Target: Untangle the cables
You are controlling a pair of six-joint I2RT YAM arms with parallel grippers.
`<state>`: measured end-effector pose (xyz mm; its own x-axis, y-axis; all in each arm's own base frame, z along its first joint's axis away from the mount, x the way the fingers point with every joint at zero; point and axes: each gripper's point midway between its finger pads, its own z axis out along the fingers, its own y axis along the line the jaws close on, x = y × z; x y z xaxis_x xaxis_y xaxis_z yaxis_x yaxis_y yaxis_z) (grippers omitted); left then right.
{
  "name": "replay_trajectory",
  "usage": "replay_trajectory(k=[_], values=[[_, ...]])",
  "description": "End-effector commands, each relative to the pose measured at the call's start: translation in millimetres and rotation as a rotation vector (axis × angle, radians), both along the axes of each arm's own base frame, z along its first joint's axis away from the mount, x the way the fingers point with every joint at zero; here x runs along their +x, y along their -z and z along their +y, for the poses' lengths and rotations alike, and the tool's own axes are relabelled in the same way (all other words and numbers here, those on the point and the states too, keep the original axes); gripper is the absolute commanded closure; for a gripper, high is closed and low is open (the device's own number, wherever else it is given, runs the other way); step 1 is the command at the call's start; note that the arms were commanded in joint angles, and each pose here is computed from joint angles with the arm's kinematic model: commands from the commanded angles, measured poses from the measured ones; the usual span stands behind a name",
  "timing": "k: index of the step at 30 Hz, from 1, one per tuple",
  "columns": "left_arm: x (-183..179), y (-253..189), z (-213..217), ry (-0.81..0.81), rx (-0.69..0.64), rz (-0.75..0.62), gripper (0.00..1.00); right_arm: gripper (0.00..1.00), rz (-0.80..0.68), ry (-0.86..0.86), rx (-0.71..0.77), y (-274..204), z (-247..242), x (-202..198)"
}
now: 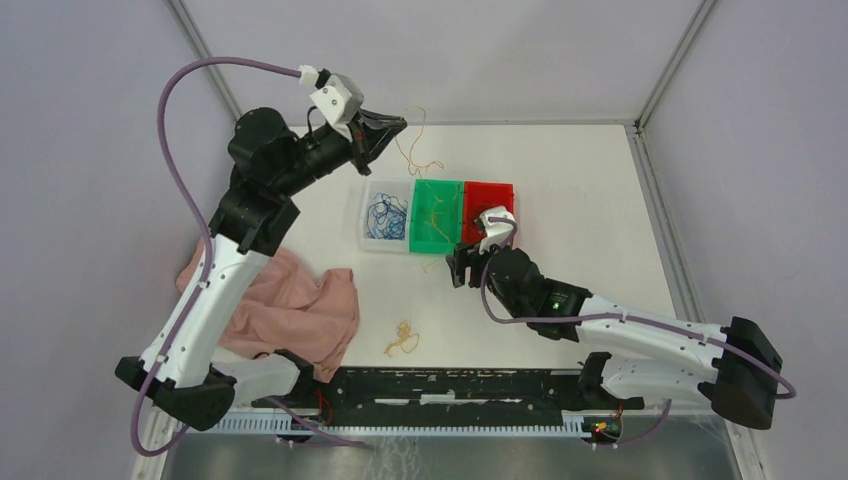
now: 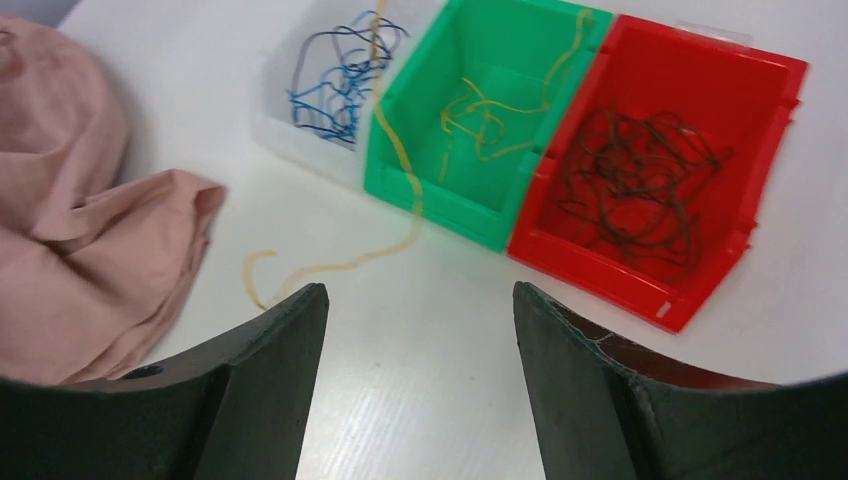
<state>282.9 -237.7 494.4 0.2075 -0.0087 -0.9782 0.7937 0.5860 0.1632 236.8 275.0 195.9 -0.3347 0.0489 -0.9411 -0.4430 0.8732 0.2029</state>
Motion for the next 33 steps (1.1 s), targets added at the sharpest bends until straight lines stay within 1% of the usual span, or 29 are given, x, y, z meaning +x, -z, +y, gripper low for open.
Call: replay_trajectory(k=[1, 6, 14, 24, 25, 33], values=[[11, -9, -10, 0.019, -0.037, -0.038, 0.97, 0.25, -0.019, 0.147, -0.069, -6, -34, 17], [36, 3, -21, 0.001, -0.018, -0.021, 0.97, 0.25, -0.004, 0.183, -0.061, 2, -48, 22], [63, 11, -29, -0.033, 0.013, -0.025, 0.97, 0.25, 0.007, 0.221, -0.06, 8, -62, 26], [105, 40, -38, -0.089, 0.117, -0.047, 0.97, 0.25, -0.002, 0.248, -0.037, 3, -77, 26], [117, 47, -42, -0.1, 0.128, -0.042, 0.97, 0.25, -0.004, 0.255, -0.033, 2, -81, 24], [140, 55, -46, -0.139, 0.153, -0.059, 0.97, 0.26, -0.004, 0.268, -0.026, 3, -88, 24]])
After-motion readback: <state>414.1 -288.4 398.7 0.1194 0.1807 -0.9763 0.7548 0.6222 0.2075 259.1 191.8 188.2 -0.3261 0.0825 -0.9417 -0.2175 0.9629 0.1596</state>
